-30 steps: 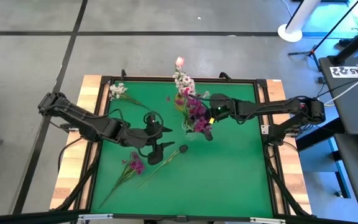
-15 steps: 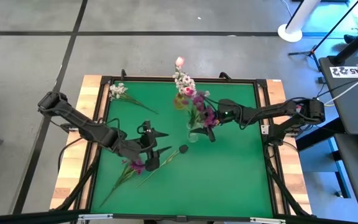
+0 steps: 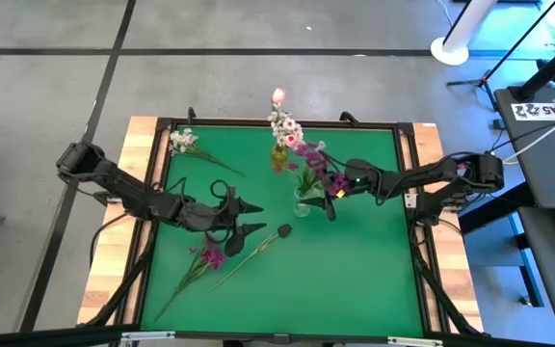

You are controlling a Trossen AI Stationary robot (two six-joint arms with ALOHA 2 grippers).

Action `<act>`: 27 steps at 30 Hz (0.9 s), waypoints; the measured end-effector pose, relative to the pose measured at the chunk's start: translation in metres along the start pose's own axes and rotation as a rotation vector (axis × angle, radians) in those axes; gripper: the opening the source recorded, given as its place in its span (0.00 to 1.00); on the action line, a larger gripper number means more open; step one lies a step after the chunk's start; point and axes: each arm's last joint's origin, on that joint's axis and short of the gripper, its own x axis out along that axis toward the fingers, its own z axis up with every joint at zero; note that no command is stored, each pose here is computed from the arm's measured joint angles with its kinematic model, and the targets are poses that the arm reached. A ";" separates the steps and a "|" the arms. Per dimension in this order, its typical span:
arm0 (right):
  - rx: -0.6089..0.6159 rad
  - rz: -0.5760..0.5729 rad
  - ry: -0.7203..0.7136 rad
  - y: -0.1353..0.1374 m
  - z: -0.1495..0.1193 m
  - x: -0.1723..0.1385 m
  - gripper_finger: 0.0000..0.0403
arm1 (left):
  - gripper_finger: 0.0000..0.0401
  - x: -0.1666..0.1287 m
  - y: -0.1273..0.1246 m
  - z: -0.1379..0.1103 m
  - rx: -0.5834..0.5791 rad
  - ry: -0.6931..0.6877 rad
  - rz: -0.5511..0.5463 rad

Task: Sort flowers into vase by color
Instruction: Adjust the transparent vase to an upright position

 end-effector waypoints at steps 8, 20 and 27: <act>0.023 -0.033 -0.006 0.002 -0.011 -0.006 0.46 | 0.53 0.000 0.000 0.000 -0.002 -0.002 -0.003; 0.055 0.005 0.006 -0.002 -0.032 0.010 0.46 | 0.53 0.000 0.000 0.000 -0.005 0.001 -0.001; 0.058 0.021 0.003 -0.002 -0.033 0.010 0.46 | 0.53 0.000 0.000 0.000 -0.008 0.002 -0.001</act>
